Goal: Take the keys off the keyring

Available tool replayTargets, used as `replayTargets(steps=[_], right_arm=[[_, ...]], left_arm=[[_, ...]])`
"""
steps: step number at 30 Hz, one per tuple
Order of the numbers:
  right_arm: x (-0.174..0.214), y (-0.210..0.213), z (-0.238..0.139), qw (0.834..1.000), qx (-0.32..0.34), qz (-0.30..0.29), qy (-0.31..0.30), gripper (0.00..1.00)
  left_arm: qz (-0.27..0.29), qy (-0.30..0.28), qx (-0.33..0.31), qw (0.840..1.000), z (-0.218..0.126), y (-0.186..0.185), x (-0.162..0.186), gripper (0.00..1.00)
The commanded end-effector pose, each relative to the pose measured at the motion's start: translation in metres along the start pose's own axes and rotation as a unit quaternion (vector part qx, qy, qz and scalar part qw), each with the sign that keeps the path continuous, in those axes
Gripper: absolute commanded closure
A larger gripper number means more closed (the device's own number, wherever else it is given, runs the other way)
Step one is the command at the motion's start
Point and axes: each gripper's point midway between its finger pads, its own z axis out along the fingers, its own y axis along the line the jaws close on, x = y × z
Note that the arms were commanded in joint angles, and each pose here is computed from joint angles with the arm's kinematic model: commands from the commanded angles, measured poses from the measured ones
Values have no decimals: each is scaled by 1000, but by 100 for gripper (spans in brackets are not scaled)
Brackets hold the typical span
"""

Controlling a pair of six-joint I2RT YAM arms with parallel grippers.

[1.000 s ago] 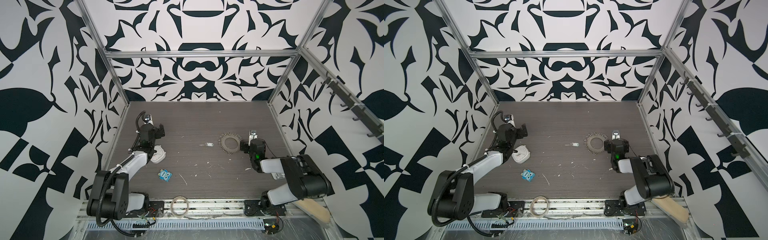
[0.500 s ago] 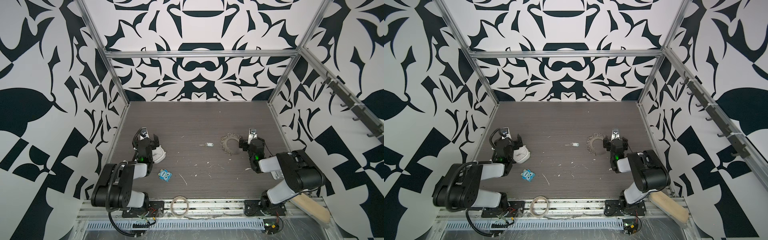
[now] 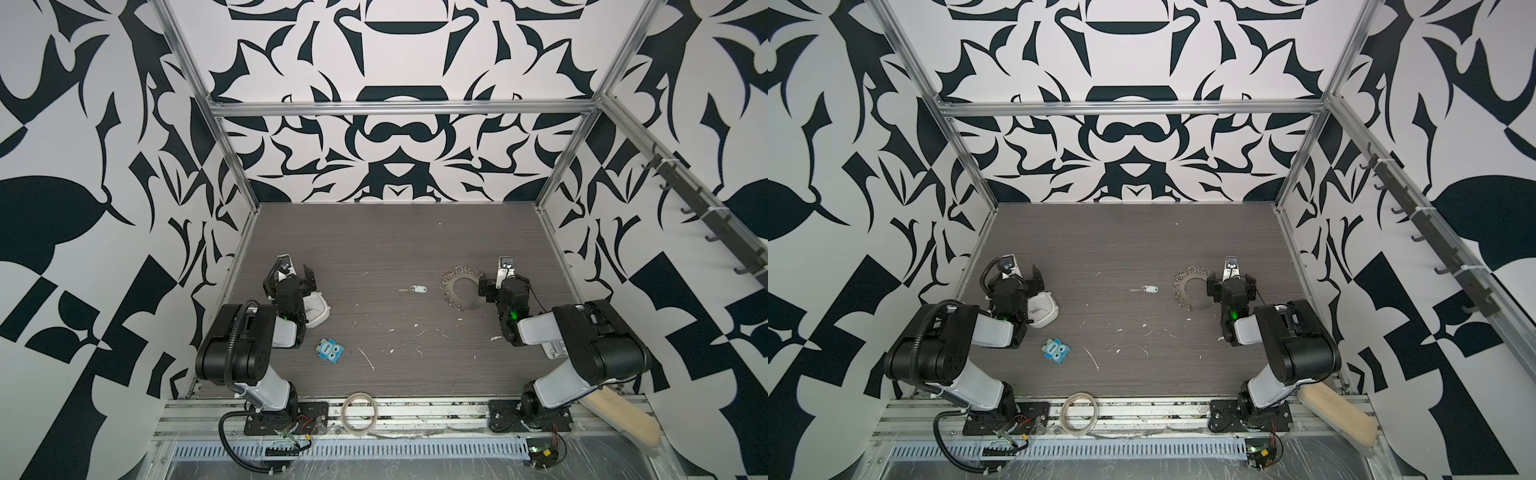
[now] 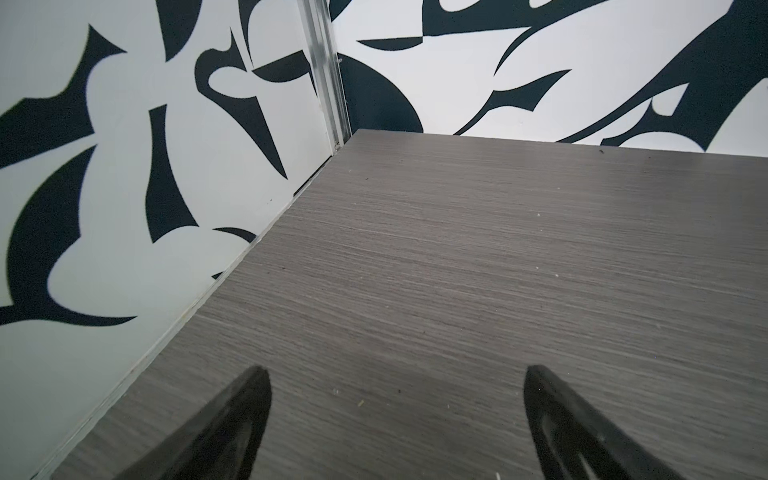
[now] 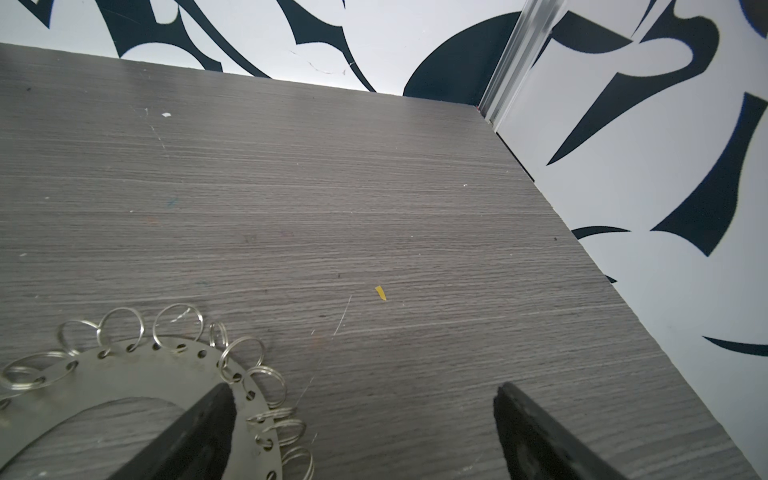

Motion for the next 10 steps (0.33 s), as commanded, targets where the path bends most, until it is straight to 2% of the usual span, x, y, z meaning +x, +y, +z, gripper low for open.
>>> replayTargets(steps=[1, 10], right_arm=[[-15, 1, 0, 1000, -1, 6, -23, 0], [-13, -1, 4, 999, -27, 25, -10, 0]], left_arm=[[-11, 0, -11, 1000, 1, 5, -2, 1], [-10, 0, -11, 1000, 0, 5, -1, 1]])
